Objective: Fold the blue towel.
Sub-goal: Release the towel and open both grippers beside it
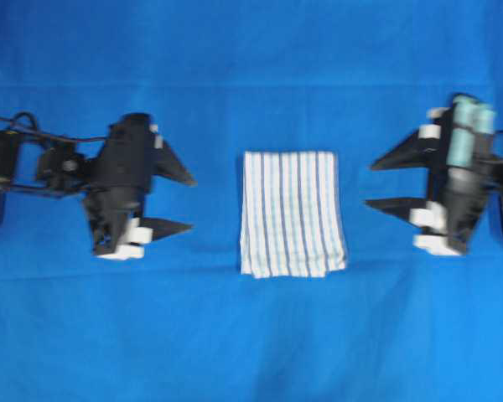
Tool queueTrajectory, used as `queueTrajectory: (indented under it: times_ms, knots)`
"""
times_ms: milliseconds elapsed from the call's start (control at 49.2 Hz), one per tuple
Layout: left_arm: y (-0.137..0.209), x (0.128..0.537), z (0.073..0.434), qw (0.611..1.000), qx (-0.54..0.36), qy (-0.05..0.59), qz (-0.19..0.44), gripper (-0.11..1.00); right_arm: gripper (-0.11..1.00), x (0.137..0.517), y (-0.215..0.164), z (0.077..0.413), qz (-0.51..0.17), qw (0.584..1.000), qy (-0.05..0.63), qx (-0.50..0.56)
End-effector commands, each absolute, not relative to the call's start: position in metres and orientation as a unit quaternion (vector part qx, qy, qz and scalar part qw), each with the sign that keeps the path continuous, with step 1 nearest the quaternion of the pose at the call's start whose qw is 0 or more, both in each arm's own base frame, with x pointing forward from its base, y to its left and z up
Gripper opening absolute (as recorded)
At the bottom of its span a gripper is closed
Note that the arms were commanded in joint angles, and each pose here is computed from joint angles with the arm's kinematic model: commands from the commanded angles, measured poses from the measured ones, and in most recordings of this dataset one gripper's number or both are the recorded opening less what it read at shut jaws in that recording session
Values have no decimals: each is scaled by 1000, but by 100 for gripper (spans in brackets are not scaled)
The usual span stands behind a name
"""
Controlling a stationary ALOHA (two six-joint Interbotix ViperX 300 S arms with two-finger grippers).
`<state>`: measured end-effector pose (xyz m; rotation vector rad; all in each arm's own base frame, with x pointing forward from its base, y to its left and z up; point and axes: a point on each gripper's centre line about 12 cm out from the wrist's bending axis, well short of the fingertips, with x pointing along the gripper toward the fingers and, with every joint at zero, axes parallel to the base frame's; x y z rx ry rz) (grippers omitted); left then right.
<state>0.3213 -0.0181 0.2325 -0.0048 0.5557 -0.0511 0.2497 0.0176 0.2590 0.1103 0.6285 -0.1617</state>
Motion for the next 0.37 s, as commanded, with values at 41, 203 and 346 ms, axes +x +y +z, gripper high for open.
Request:
queueTrajectory:
  times_ms: [41,203,346]
  knots:
    - [-10,296,259,975,-4,220,-15,70,62,226,11,285,-76,963,252,54]
    - [-5,263,268,984,-9,179,-9,70,62,199,4,290,-75,973,214,48]
    - [-3,236,273,989,-10,148,-4,70,62,179,-1,281,-73,978,192,36]
